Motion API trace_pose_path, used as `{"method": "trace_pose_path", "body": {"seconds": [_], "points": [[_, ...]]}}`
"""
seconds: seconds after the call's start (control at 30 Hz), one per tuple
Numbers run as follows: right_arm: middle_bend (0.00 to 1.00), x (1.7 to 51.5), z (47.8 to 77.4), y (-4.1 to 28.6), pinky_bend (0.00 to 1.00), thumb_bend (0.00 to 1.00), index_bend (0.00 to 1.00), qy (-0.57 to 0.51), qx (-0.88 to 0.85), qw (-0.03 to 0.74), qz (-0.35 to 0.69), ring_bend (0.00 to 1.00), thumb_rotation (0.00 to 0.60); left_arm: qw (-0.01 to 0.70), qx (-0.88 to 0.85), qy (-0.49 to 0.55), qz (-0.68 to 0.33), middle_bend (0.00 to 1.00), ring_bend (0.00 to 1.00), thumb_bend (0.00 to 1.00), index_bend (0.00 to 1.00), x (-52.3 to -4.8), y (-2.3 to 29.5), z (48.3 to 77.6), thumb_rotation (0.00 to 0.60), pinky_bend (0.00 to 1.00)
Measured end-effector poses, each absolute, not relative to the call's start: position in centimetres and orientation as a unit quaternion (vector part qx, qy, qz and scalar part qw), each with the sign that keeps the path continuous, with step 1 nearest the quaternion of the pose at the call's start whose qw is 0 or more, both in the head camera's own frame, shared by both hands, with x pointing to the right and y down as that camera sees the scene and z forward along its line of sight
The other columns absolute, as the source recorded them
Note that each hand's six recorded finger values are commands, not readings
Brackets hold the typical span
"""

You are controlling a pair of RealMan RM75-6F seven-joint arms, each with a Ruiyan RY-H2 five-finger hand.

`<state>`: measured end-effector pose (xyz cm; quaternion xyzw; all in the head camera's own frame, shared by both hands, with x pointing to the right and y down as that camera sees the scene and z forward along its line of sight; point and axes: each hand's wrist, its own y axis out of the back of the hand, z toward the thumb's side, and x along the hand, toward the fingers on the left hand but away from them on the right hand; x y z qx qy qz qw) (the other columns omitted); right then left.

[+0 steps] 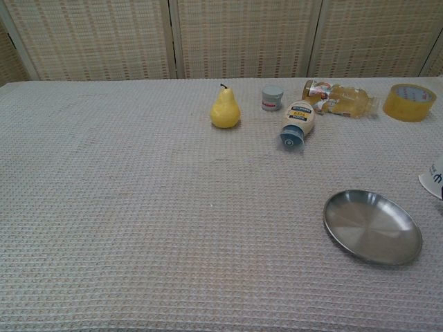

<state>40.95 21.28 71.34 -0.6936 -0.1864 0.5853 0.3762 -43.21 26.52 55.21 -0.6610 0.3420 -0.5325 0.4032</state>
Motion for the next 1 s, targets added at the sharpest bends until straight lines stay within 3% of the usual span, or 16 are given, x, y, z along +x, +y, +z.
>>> {"method": "trace_pose_path", "body": {"seconds": [0.23, 0.37, 0.57, 1.0], "points": [[0.79, 41.06, 71.01, 21.24, 1.00, 0.30, 0.50, -0.186, -0.691, 0.382, 0.585, 0.75, 0.600, 0.404, -0.661, 0.341, -0.533, 0.43, 0.37, 0.51, 0.40, -43.18, 26.55, 55.18, 0.600, 0.27], [0.79, 41.18, 70.84, 21.23, 1.00, 0.22, 0.45, -0.187, -0.687, 0.387, 0.586, 0.75, 0.600, 0.403, -0.660, 0.342, -0.534, 0.43, 0.37, 0.51, 0.40, -43.23, 26.56, 55.15, 0.600, 0.27], [0.79, 41.41, 70.95, 21.40, 1.00, 0.22, 0.41, -0.184, -0.682, 0.388, 0.592, 0.75, 0.600, 0.402, -0.661, 0.341, -0.533, 0.43, 0.37, 0.51, 0.40, -43.19, 26.57, 55.16, 0.600, 0.27], [0.79, 41.63, 71.37, 21.25, 1.00, 0.22, 0.42, -0.189, -0.677, 0.386, 0.598, 0.75, 0.600, 0.402, -0.661, 0.343, -0.533, 0.43, 0.37, 0.51, 0.40, -43.21, 26.55, 55.12, 0.600, 0.27]]}}
